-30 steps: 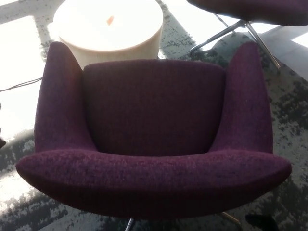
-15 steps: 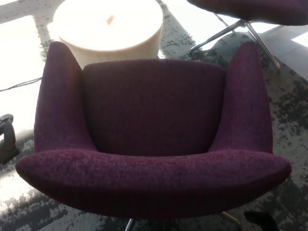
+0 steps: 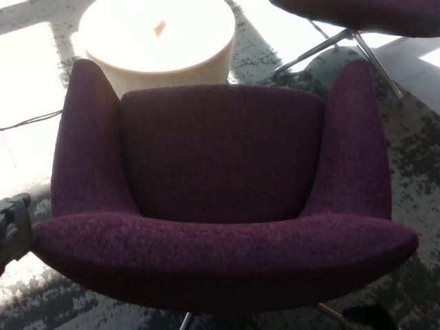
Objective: The robot stands in front of a sofa and uses its left hand to push the left side of the sofa
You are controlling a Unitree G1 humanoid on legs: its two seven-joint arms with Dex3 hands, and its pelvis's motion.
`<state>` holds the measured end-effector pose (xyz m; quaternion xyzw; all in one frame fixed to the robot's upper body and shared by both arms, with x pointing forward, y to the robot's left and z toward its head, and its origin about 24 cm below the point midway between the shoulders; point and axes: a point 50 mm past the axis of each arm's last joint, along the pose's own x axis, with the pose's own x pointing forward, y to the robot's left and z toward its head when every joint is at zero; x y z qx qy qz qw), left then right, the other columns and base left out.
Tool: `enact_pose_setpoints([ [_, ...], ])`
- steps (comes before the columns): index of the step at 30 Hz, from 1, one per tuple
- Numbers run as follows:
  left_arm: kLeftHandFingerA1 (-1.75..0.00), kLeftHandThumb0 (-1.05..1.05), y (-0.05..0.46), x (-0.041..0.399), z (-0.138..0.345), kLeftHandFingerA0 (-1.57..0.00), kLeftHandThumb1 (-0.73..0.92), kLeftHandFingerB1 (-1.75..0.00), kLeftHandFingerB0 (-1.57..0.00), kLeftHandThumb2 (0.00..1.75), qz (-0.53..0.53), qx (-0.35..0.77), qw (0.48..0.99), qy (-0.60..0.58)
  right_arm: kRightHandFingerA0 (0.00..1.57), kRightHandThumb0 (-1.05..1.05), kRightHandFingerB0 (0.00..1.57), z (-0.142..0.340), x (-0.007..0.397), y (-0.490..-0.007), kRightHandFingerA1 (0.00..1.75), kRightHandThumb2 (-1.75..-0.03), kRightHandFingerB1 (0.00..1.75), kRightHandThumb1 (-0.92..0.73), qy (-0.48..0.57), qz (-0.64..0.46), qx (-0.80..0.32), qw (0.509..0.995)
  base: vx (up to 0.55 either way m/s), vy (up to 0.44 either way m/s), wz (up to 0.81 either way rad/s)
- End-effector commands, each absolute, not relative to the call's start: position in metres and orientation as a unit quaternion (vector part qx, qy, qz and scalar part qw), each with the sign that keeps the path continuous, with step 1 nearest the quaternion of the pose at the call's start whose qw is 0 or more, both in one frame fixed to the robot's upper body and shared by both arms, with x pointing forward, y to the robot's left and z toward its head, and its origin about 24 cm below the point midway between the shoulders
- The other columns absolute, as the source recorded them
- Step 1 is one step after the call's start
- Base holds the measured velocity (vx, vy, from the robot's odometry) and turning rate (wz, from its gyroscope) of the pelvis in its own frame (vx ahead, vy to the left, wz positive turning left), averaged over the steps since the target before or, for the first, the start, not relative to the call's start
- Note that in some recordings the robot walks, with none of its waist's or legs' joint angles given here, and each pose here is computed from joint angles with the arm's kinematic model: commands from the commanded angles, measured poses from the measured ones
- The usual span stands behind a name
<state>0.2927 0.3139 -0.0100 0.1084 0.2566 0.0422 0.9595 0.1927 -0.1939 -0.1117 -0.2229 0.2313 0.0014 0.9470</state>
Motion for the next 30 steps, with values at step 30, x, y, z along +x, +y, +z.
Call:
enact_pose_setpoints([
  [30,-0.16,-0.92,0.207,0.292,-0.043,-0.04,0.92,-0.11,-0.04,1.25,-0.178,0.093,0.953,0.226,0.65,-0.93,0.00,-0.106,0.201,-0.200,1.21,-1.37,0.84,-0.57,0.215,0.009,-0.235,0.948,0.00,0.000,0.00],
])
